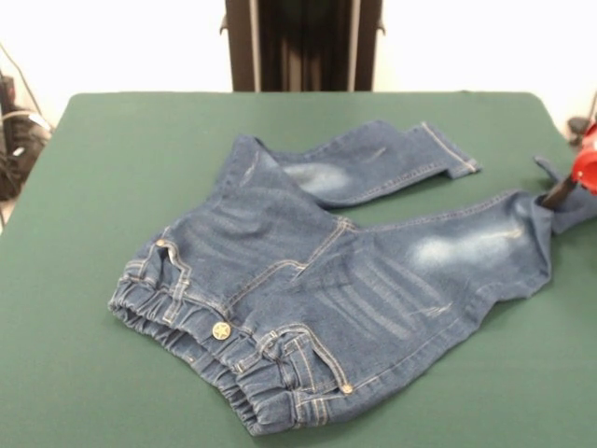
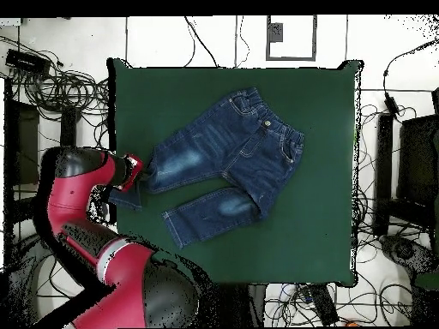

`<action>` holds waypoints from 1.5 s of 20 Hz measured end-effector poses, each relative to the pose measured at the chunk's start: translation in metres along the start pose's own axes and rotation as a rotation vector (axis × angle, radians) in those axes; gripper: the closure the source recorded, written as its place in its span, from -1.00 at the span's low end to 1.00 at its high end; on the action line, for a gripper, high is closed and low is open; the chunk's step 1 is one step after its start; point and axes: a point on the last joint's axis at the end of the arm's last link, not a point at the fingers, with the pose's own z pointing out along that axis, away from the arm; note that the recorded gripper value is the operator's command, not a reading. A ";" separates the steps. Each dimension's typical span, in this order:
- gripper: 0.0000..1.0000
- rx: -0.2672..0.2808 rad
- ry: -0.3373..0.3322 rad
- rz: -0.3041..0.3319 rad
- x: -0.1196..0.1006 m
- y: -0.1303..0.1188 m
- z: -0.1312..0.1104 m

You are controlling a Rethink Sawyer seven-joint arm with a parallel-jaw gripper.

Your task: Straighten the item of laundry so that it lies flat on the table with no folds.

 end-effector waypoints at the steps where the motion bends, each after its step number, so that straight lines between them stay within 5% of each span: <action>1: 1.00 0.007 -0.002 0.008 0.001 0.001 -0.002; 16: 1.00 0.065 -0.036 0.068 0.033 0.003 -0.020; 30: 1.00 0.117 -0.061 0.063 0.047 -0.013 0.005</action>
